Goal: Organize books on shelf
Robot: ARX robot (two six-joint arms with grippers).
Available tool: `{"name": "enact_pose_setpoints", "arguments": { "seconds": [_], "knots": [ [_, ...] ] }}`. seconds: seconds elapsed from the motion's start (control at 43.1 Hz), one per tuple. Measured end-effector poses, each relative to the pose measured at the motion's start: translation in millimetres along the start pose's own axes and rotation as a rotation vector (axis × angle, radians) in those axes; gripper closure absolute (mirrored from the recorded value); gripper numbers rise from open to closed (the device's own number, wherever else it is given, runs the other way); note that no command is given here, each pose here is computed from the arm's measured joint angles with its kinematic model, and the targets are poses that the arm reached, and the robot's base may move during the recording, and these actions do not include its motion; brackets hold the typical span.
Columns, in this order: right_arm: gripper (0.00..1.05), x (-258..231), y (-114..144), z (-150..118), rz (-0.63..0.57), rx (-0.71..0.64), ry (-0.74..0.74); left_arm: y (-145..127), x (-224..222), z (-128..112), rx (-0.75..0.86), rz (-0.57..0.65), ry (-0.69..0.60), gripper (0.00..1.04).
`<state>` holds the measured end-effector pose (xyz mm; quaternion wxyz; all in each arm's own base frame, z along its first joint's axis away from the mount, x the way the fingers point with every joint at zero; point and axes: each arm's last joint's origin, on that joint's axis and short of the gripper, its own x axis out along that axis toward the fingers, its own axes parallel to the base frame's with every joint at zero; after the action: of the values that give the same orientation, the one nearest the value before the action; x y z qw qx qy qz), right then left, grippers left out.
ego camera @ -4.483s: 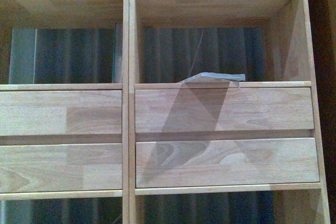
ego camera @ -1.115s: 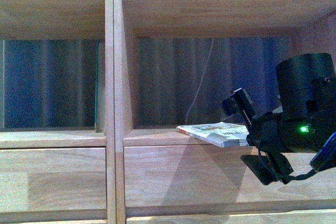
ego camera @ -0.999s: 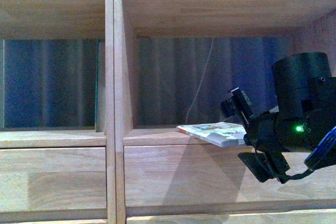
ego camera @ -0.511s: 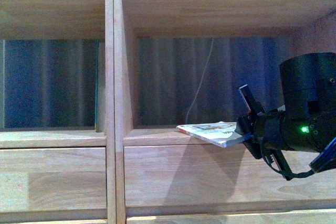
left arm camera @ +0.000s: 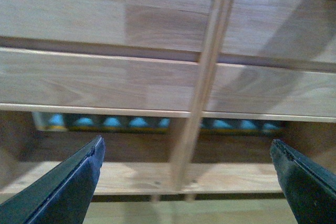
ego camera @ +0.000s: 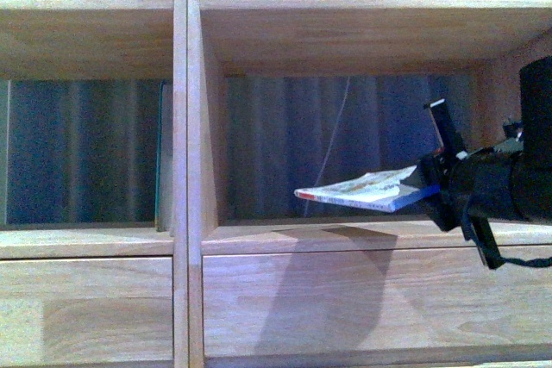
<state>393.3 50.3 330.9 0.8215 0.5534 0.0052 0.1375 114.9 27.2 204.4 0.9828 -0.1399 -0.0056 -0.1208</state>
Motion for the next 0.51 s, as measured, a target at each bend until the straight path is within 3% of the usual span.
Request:
{"name": "enact_pose_setpoints", "arguments": {
  "seconds": [0.209,0.372,0.511],
  "knots": [
    [0.97,-26.5,43.5,7.0,0.166,-0.073,0.056,25.0,34.8,58.5,-0.106,-0.086,0.001,0.07],
    [0.97,-31.0,47.8,4.8,0.202,-0.098,0.070,30.1,70.5,86.6,-0.182,-0.153,0.022,0.07],
    [0.97,-31.3,49.8,1.4,0.224,-0.102,0.077,15.0,107.7,113.0,-0.226,-0.272,0.025,0.07]
  ]
}}
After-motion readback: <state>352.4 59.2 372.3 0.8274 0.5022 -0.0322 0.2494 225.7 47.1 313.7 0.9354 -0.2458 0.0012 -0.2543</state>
